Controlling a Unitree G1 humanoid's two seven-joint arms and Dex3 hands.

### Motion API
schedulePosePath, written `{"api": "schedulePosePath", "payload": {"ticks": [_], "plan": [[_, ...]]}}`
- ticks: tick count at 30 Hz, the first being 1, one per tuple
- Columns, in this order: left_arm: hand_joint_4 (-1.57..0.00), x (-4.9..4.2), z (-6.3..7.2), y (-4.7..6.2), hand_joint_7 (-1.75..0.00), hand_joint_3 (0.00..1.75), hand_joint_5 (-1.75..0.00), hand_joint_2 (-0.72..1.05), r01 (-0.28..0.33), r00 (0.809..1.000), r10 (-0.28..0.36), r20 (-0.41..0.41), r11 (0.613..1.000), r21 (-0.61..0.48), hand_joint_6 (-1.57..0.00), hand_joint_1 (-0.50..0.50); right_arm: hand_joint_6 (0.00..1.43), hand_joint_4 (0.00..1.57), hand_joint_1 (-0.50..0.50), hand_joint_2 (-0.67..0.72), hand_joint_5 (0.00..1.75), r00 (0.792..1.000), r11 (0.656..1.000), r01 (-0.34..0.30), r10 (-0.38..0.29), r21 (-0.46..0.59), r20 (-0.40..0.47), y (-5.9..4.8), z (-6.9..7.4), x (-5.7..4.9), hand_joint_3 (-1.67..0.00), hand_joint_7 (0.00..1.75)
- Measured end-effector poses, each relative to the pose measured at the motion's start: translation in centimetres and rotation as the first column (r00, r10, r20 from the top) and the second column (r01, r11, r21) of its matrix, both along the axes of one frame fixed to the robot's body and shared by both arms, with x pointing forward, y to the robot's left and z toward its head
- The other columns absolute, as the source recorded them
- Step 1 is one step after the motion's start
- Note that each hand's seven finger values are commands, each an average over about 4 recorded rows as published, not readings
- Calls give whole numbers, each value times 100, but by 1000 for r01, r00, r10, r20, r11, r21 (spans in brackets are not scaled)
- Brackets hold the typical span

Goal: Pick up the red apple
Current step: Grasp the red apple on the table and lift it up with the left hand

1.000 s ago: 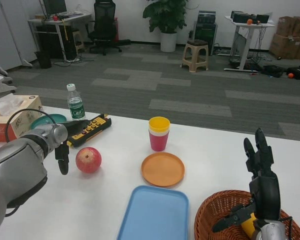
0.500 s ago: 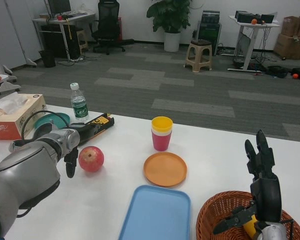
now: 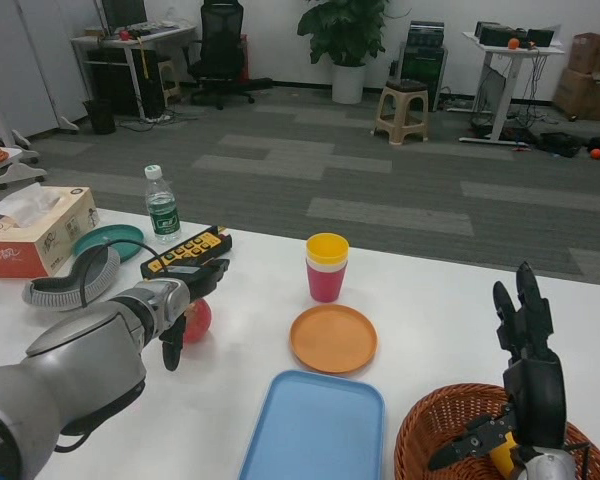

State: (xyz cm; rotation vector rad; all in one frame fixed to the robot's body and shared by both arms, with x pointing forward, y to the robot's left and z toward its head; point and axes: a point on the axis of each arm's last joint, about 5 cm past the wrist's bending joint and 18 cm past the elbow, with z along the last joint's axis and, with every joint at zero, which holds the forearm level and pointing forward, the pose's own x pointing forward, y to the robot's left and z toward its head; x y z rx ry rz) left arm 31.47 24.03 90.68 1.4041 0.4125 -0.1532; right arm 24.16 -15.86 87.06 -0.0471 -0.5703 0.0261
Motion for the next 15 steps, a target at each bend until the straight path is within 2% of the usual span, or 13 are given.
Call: {"api": "schedulePosePath", "payload": {"ticks": [4,8,11,15], "plan": [[-2,-36,-54,11,-7,9,0,-19,-11,1000,11,-16,1000,-2,-10,-48,0,0,0,47,0,1000,1000,0,0,0,0,0,0,0,-8,7],[-4,-77,-118,14,-7,9,0,-19,-29,999,29,-33,999,-16,-11,-48,0,0,-4,47,0,1000,1000,0,0,0,0,1,0,0,-8,7],[-4,-120,-184,12,-7,9,0,-19,-46,998,44,-48,998,-33,-13,-48,0,0,-1,47,0,1000,1000,0,0,0,0,1,0,0,-8,7],[-7,-162,-242,18,-7,9,0,-19,-62,997,59,-57,997,-48,-15,-48,0,0,-2,47,0,1000,1000,0,0,0,0,1,0,0,-8,7]]}}
